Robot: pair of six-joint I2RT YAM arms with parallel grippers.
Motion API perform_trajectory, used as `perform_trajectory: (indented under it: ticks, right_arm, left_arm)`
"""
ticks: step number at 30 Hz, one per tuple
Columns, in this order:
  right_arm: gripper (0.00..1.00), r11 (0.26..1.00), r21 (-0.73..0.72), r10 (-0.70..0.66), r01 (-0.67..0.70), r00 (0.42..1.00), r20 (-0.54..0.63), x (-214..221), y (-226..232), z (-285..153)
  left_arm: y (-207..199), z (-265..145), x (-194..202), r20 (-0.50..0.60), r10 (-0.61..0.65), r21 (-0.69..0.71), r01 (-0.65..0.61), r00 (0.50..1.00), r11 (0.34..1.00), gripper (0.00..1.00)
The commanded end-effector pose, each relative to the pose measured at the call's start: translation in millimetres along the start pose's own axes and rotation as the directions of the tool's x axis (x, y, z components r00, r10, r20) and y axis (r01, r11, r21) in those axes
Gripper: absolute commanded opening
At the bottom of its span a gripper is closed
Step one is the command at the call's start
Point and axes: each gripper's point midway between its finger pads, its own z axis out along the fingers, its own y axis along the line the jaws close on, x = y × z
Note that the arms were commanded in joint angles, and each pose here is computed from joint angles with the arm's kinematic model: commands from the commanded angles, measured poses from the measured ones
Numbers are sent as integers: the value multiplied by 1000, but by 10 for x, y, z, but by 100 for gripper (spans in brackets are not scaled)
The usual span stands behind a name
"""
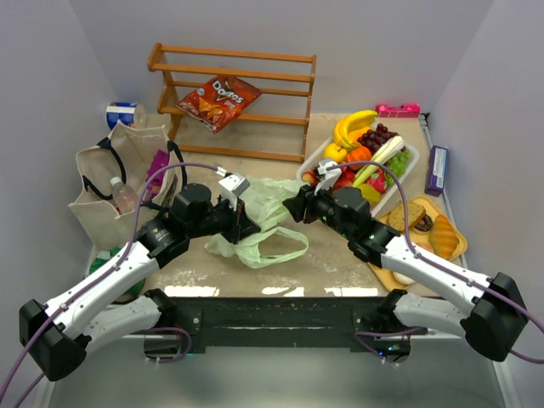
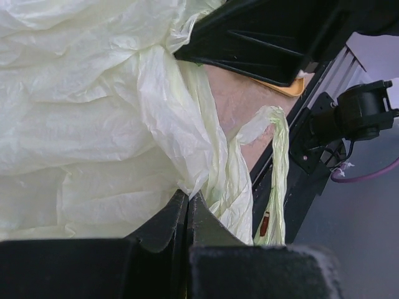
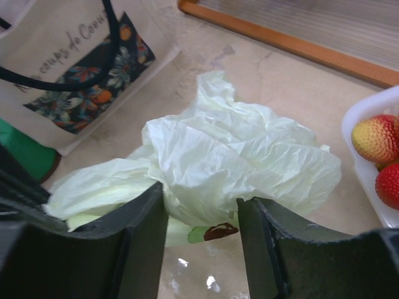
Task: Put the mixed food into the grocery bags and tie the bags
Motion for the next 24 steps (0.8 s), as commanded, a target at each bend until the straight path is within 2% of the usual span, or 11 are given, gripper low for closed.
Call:
perform_trajectory:
  ticks: [1,2,3,6,9,10,12,14,15,22,24]
  right_arm:
    - [38,995,85,-57,51,996,66,-303,-90,39]
    - [33,994,95,-64,58,996,62,-312,-104,30]
    - [23,994,92,-72,66,995,66,-372,-83,14]
    - [14,993,80,-88,84,995,41,-488,-17,-104]
    - [7,990,90,-102,110,991,-83,-423,-11,-315]
    - [6,988,96,-112,122,988,-103,-448,-11,-368]
    - [7,977,134,-143,167,974,-175,-503,-64,-514]
    - [8,973,148,-148,179,969,-196,-629,-45,-593]
    - [8,971,151,-145,186,957,-250,-552,-60,-651]
    - [8,991,-131,-76,28,924,-375,-385,493,-720]
    - [8,994,-103,-75,37,913,-400,-382,438,-755]
  left_arm:
    - [32,-72,-163,63,26,-36,-24,998,999,0]
    - [60,-82,-178,69,32,-56,-28,997,998,0]
    - [115,-89,-153,62,38,-84,-33,997,996,0]
    - [357,-124,-145,67,63,-210,-48,996,976,0]
    - [649,-156,-76,28,91,-353,-75,995,933,0]
    - [822,-198,-72,21,101,-441,-81,995,894,0]
    - [970,-238,-5,-18,125,-500,-118,992,858,0]
    - [1118,-282,67,-52,143,-558,-147,988,816,0]
    - [1161,-294,89,-61,145,-575,-153,988,803,0]
    - [1403,-394,150,-96,147,-683,-173,984,710,0]
    - [1430,-427,142,-98,148,-699,-174,984,693,0]
